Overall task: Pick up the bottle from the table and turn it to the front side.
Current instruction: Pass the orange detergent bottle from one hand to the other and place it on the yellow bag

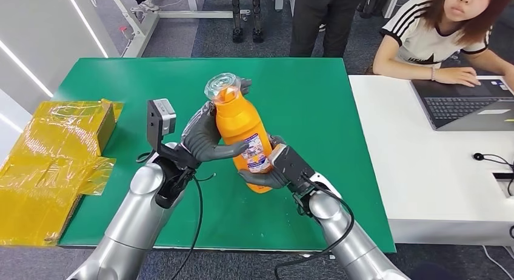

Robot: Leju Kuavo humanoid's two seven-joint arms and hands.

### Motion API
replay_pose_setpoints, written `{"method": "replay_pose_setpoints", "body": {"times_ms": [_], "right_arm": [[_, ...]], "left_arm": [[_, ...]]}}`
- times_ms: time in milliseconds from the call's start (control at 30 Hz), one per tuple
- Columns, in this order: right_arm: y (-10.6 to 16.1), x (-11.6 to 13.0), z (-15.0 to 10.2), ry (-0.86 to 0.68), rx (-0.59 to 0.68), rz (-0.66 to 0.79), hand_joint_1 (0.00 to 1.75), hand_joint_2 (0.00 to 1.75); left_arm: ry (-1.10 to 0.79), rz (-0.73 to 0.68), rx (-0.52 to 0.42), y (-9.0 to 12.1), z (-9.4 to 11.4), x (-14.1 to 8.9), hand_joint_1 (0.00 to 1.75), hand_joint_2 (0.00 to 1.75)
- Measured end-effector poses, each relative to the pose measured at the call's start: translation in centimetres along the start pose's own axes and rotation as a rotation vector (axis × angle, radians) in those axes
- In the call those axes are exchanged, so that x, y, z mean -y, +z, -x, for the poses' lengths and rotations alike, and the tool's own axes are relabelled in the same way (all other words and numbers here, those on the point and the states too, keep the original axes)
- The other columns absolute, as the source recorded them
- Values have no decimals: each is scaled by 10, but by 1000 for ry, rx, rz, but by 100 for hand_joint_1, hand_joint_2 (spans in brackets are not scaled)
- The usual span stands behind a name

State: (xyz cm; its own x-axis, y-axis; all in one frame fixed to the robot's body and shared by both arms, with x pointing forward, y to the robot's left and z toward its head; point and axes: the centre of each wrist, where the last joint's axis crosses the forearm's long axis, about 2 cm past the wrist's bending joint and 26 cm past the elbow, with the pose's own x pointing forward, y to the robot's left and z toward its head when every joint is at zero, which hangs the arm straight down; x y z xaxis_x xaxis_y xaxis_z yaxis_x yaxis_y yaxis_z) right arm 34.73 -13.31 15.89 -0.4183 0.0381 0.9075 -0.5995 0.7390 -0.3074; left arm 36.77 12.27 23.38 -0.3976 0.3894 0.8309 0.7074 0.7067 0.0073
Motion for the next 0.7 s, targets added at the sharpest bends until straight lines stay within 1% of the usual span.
{"method": "replay_pose_setpoints", "body": {"times_ms": [133, 267, 700], "right_arm": [[4, -4, 4, 0, -19, 1, 175, 175], [8, -8, 6, -2, -37, -4, 175, 175], [10, -10, 8, -7, -51, -14, 175, 175]], "left_arm": [[14, 10, -9, -4, 1, -2, 0, 175], [42, 17, -24, -5, 2, -1, 175, 175], [193, 65, -49, -3, 6, -3, 175, 175]]}}
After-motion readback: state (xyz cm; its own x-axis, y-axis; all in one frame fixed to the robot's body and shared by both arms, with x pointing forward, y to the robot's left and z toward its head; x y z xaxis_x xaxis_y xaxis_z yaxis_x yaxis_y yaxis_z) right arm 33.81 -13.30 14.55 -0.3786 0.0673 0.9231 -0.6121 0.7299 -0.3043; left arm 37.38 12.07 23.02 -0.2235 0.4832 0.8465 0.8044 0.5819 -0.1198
